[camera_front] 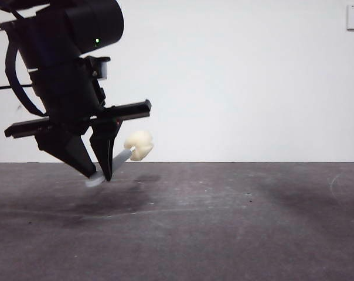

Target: Pick up the cup brush,pick up the cup,insert the brush into the cup,clean the cup,put the cup brush back,put the cup back to the fixed position on the table

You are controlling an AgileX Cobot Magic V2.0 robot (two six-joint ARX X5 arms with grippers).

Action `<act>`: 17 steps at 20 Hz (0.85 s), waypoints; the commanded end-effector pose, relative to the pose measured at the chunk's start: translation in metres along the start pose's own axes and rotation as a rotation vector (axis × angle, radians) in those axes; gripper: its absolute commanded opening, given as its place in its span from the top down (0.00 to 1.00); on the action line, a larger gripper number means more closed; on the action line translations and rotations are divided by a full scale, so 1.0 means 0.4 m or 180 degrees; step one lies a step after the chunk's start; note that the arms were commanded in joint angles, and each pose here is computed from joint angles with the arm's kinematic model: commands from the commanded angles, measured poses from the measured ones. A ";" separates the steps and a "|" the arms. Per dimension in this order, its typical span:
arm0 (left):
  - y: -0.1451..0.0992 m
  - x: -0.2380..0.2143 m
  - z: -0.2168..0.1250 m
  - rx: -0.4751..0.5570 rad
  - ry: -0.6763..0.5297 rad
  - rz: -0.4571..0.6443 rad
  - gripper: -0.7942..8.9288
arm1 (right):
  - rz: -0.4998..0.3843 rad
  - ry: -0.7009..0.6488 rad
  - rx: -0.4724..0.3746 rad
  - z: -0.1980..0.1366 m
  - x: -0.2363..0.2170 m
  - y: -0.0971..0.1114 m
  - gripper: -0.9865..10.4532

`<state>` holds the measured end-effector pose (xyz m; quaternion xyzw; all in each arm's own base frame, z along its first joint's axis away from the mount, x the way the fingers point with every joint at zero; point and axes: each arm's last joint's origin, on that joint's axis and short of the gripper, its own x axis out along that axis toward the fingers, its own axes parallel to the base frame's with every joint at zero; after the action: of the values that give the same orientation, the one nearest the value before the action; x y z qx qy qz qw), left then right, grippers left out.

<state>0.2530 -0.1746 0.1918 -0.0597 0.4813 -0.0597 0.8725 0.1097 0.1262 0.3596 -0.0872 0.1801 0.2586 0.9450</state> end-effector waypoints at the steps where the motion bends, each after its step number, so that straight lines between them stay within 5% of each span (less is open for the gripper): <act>1: -0.001 0.031 -0.012 0.0040 0.0079 0.0063 0.93 | 0.0010 -0.0055 0.0043 0.005 -0.001 0.000 0.93; 13: -0.003 0.093 -0.039 0.0158 0.0311 0.0179 0.91 | 0.0008 -0.0019 0.0032 0.002 -0.001 0.000 0.93; 17: -0.005 0.093 -0.042 0.0152 0.0413 0.0039 0.52 | 0.0009 -0.0019 0.0054 0.002 -0.001 0.000 0.93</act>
<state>0.2598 -0.1832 0.1573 -0.0386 0.5261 -0.0634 0.8472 0.1096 0.1260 0.3592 -0.0882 0.1820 0.2583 0.9447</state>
